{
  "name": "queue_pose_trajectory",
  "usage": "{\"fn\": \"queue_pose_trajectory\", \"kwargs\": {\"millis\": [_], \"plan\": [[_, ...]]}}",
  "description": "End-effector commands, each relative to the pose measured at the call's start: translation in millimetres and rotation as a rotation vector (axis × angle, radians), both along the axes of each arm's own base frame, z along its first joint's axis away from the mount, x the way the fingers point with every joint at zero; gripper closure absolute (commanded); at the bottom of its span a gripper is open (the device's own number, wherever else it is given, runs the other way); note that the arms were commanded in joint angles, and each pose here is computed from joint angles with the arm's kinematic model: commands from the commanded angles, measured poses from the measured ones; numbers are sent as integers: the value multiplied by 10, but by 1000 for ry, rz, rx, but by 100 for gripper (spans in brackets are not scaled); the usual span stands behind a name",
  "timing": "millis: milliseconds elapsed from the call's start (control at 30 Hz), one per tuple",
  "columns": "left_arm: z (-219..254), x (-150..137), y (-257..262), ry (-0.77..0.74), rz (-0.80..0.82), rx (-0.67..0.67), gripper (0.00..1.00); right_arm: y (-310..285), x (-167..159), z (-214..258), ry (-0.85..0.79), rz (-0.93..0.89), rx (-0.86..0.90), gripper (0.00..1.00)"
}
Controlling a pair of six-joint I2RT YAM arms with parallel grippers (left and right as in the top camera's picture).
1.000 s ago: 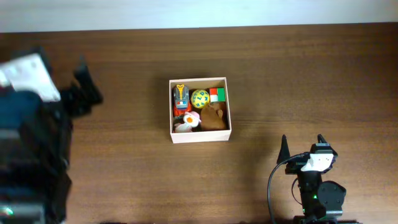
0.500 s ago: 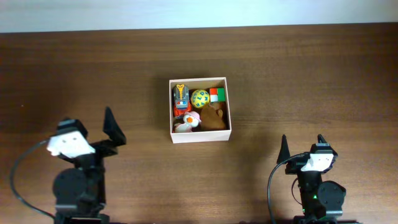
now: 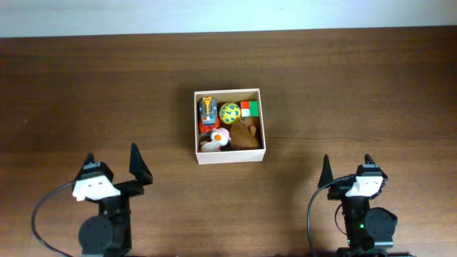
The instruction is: Pack container
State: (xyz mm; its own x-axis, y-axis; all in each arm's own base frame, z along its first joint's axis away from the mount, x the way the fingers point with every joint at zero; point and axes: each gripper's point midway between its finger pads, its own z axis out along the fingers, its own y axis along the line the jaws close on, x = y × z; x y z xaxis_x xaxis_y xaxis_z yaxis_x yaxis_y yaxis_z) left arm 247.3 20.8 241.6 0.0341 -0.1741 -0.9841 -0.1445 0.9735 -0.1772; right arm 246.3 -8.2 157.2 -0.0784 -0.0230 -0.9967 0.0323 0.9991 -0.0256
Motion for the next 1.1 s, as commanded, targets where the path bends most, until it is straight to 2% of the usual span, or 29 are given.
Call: {"fn": "queue_pose_trajectory", "kwargs": {"millis": [0,400,1067], "plan": [[-109,-25,-28,-15,-16,4,1,-6,-3,-20,3,-7,11,1],[-327,-41,-25,-70,-15,1,1,-6,-3,-19,2,-7,11,1],[-515,-21,-22,-50,-13,3,1,-6,-3,-19,2,-7,11,1]]}}
